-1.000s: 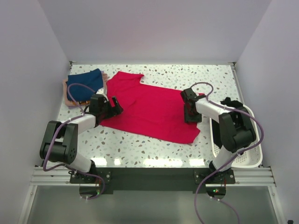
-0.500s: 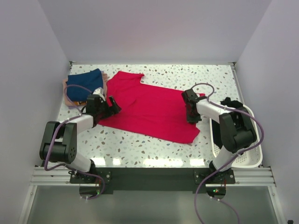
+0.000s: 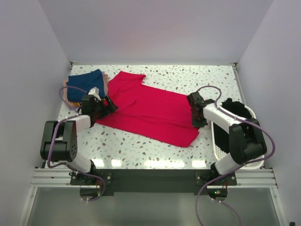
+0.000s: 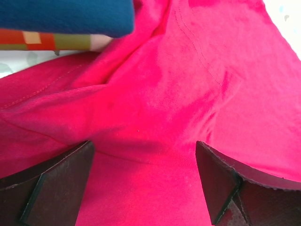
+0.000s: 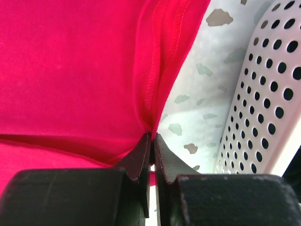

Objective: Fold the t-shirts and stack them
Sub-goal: Fold the tshirt

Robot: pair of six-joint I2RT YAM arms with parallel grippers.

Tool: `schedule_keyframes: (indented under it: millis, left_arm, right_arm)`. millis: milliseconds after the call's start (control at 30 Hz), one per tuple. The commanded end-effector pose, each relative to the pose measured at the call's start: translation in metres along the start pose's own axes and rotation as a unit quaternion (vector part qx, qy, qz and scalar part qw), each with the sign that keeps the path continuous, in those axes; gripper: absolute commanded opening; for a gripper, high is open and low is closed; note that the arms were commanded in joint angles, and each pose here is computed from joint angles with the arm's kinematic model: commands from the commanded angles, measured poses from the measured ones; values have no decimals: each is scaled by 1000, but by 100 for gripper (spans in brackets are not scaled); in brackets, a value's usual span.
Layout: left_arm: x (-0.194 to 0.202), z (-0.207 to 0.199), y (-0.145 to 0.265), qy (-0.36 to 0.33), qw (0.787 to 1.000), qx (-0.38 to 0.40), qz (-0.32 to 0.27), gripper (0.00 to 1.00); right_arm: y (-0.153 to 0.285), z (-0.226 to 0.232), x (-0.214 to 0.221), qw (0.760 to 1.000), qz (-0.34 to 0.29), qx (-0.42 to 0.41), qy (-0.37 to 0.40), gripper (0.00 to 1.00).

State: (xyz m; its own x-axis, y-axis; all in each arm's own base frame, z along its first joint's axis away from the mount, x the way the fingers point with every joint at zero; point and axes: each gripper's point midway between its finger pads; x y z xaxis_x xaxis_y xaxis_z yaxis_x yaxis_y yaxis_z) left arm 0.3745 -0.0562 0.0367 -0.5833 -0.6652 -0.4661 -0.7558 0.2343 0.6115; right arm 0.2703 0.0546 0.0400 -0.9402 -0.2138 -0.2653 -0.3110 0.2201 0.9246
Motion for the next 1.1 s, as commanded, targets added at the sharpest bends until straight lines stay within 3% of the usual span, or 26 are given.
schedule_keyframes:
  millis: [0,233,400,433,467,633,800,900,1067]
  left_arm:
    - [25,59,4,11,995,-91,37,95]
    - [15,63,6,18,995,-94,27,95]
    - [15,65,6,20,995,-96,26,95]
    - [14,65,7,18,995,-97,24,95]
    - [13,65,7,17,995,-98,23,95]
    - [1,62,13,7,995,-104,1,95]
    - [-6,41,17,-4,997,-82,-9,95]
    - [-8,21,20,-26,997,-71,-14,96]
    - [-2,-35,29,-89,995,-36,-23,96]
  right_arm:
    - [12,-12,8,1000,10,17,-3,5]
    - [22,-23,24,999,40,33,13,7]
    - [35,-25,20,999,37,27,7,13]
    - [38,-26,19,999,34,28,6,16]
    - [42,-29,14,999,29,35,5,26]
    - [59,-39,5,999,5,42,9,46]
    - [69,12,-8,993,-49,-108,-5,51]
    - [63,39,-4,984,-45,-172,-21,51]
    - [42,53,20,981,-9,-191,-28,51]
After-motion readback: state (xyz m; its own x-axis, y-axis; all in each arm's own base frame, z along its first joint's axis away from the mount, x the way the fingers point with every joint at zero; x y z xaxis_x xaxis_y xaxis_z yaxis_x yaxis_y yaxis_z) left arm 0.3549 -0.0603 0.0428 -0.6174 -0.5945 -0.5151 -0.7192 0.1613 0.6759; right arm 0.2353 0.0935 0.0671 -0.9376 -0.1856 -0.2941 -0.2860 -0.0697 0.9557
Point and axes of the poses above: each gripper's point midway between its finger pads, its own y axis back along the fingers, its own z axis along the line the jaws close on, x = y × z, and after that the axes turned 15 degrees about y, right-handed
